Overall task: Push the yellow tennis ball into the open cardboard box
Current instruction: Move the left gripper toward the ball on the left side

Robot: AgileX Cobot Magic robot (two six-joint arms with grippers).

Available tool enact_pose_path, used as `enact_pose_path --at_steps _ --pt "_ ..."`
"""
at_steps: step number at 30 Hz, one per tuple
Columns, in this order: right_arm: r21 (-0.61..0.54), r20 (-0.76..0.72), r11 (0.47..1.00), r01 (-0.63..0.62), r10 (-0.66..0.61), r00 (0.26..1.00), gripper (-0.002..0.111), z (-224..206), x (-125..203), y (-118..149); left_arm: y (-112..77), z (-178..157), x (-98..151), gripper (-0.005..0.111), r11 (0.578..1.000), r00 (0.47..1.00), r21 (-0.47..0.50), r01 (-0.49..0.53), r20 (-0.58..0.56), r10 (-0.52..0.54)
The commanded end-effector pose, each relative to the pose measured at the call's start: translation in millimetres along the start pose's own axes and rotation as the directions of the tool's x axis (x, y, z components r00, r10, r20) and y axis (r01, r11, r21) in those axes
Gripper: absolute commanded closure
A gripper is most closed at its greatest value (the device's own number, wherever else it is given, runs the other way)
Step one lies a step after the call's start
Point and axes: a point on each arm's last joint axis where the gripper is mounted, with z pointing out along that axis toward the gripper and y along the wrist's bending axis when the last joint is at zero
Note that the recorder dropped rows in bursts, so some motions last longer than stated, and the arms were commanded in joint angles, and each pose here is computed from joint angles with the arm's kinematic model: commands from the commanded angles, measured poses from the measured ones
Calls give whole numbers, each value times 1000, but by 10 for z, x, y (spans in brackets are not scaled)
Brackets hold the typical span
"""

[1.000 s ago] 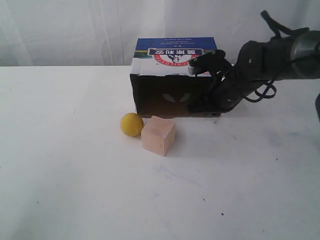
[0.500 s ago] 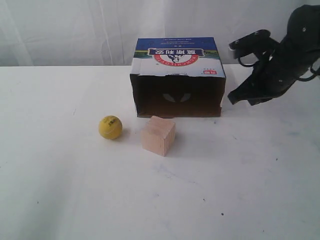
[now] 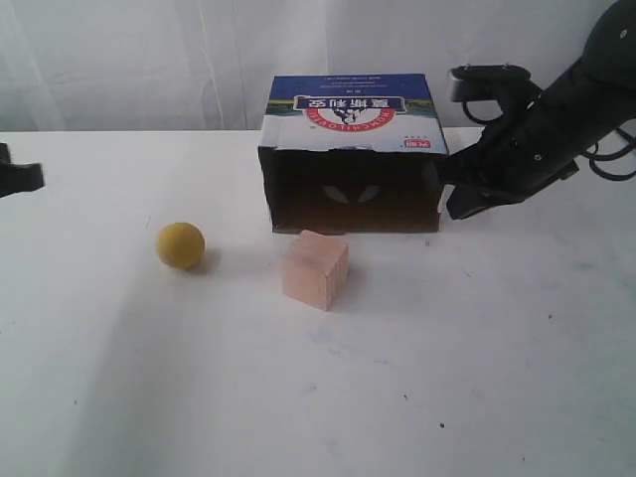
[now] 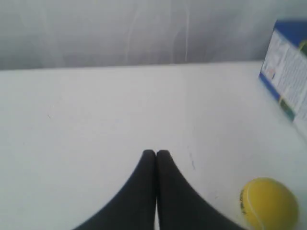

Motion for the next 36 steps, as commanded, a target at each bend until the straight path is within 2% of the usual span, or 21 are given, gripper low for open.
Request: enact_pose_path --at_steps 1,4,6,10,15,18,21,25,30,36 --pt "-7 -22 1000 18 -18 1000 108 -38 24 -1 126 845 -5 107 990 954 -110 87 -277 -115" --pt "-10 -28 1000 17 -18 999 108 -38 29 2 125 1248 78 107 991 955 -88 96 -273 -117" --pt "-20 -51 999 26 -27 998 108 -39 50 11 90 1439 168 107 998 971 -20 59 -231 -62" --pt "-41 -93 999 29 -33 995 108 -42 89 28 -20 1654 413 107 989 983 142 -37 -174 62" --pt "-44 -93 999 26 -30 995 108 -42 89 32 -36 1930 889 107 979 961 198 -55 -257 106" --pt "-43 -90 999 26 -30 995 108 -42 86 30 -130 2001 1011 107 945 958 318 -74 -242 156" --pt "-41 -84 999 25 -29 996 108 -41 81 29 -222 1984 997 107 910 968 412 -50 -203 145" --pt "-38 -76 999 26 -28 997 108 -41 73 26 -273 1971 949 107 892 981 453 8 -174 80" --pt "-25 -51 999 26 -27 998 108 -35 53 14 -403 1904 852 107 809 995 588 27 -91 33" --pt "-26 -49 998 50 -51 997 108 -35 53 14 -388 1862 730 107 807 997 589 38 -75 7"
